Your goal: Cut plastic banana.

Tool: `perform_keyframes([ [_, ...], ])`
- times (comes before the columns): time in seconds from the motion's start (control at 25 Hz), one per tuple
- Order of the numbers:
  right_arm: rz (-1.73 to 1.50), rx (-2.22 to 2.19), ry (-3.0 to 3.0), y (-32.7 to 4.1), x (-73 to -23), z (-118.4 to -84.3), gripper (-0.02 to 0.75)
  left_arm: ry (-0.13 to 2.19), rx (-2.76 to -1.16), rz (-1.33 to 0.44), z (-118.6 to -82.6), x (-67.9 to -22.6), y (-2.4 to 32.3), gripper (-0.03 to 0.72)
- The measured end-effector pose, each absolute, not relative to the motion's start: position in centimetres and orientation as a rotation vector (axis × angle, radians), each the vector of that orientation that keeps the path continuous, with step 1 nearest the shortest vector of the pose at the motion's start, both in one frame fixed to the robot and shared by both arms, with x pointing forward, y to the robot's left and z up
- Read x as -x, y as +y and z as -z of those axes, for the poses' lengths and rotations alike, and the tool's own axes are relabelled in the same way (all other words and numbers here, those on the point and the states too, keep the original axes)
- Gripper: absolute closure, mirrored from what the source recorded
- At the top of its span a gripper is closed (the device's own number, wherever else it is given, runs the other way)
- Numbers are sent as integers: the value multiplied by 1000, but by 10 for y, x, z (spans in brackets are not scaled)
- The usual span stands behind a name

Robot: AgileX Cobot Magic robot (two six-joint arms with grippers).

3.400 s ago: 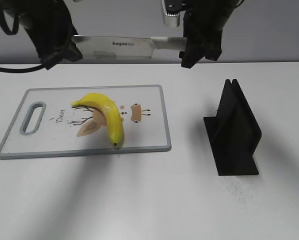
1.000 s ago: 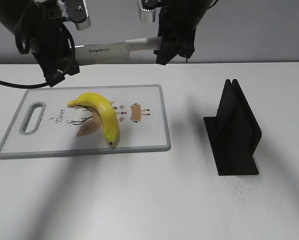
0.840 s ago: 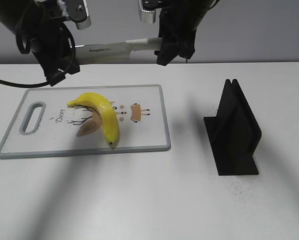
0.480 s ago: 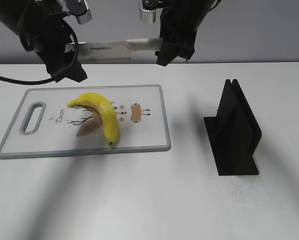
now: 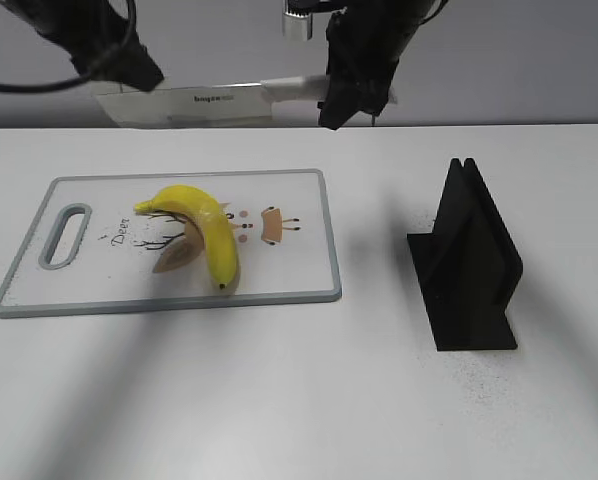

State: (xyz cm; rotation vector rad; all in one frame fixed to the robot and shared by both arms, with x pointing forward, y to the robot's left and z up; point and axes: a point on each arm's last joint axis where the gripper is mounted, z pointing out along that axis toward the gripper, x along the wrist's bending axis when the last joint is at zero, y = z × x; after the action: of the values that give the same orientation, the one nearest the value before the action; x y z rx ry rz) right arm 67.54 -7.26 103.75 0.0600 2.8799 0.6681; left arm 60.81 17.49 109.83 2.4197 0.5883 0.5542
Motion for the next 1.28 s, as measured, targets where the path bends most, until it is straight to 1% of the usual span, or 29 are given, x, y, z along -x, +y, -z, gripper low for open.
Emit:
perform_keyframes([
  [0.08, -664, -128, 2882, -74, -675, -1039, 543, 711, -2354, -577, -1115, -610, 186, 71],
  [0.16, -659, -209, 2868, -77, -674, -1047, 543, 839, -2321, -599, -1127, -609, 199, 79],
  [0.28, -672, -393, 2824, -82, -668, -1068, 543, 1137, -2268, -612, -1136, -607, 223, 92],
  [0.36, -703, -545, 2789, -85, -664, -1082, 543, 1366, -2242, -574, -1134, -603, 241, 97],
  [0.44, -723, -698, 2746, -89, -660, -1095, 543, 1544, -2252, -521, -1130, -598, 258, 98],
  [0.56, -730, -914, 2662, -96, -653, -1113, 543, 1729, -2241, -450, -1126, -592, 278, 98],
  [0.72, -712, -1146, 2593, -108, -636, -1125, 543, 1837, -2168, -442, -1127, -584, 297, 99],
  [0.88, -683, -1380, 2564, -123, -602, -1128, 543, 1872, -2163, -423, -1126, -554, 302, 99],
  [0.96, -674, -1467, 2544, -132, -581, -1132, 543, 1874, -2161, -423, -1128, -532, 303, 99],
  [1.16, -659, -1621, 2491, -152, -537, -1125, 543, 1870, -2153, -433, -1126, -467, 302, 100],
  [1.28, -679, -1671, 2449, -161, -517, -1116, 543, 1849, -2128, -473, -1124, -425, 302, 103],
])
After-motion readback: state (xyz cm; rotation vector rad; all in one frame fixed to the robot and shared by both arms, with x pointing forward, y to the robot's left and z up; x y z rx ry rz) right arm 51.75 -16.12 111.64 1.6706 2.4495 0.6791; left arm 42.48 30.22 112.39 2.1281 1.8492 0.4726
